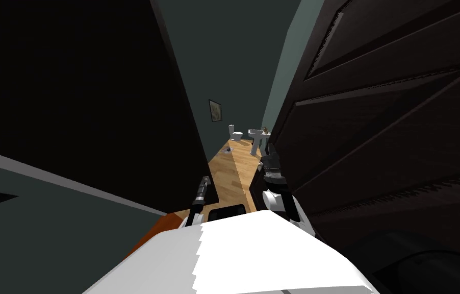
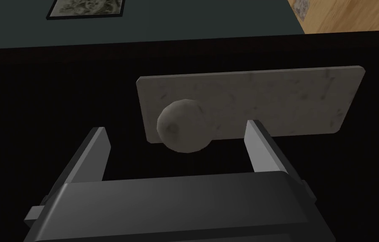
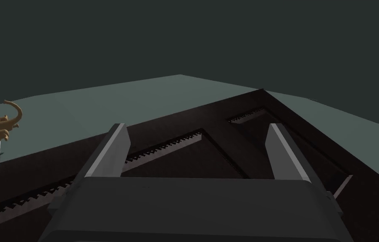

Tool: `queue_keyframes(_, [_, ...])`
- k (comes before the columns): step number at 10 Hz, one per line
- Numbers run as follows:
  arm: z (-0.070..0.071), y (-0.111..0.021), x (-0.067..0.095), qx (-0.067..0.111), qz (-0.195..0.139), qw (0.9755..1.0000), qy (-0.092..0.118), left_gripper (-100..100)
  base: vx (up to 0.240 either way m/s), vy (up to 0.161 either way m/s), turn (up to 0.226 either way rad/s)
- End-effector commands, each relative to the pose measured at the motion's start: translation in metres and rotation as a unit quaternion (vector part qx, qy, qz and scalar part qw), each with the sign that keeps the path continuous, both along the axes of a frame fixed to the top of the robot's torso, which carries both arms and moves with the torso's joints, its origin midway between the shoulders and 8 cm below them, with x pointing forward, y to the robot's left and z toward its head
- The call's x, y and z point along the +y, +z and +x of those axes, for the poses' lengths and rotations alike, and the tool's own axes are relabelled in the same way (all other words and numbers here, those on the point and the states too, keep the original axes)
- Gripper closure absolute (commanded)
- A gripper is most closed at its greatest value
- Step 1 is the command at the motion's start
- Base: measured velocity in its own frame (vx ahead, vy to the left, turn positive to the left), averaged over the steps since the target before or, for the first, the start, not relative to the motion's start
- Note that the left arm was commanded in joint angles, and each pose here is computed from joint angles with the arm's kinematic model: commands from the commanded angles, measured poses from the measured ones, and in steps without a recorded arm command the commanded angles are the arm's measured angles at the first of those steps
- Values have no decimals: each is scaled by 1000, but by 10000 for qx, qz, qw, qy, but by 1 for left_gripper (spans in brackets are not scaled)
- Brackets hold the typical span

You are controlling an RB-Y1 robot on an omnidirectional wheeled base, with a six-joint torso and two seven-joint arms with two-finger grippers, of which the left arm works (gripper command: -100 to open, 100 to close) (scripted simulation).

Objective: Push the door open

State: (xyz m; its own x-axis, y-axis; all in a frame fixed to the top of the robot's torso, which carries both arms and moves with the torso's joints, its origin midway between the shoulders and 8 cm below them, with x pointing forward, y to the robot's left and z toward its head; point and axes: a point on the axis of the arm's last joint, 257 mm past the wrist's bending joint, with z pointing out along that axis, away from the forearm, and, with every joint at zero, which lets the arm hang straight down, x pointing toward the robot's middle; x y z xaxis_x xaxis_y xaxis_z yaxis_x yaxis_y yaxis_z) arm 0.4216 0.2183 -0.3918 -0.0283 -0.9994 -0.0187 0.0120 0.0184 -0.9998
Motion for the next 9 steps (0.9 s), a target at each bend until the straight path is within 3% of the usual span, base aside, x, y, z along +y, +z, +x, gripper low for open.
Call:
queue_keyframes(1, [0, 0, 0, 0, 0, 10000, 0, -100, 101, 10, -5])
queue_keyframes(2, [0, 0, 0, 0, 0, 10000, 0, 100, -21, -4, 10])
queue_keyframes(7, [0, 0, 0, 0, 0, 10000, 0, 100, -18, -1, -1])
queue_keyframes(9, [0, -2, 16, 34, 105, 9999, 109, 100, 138, -13, 47])
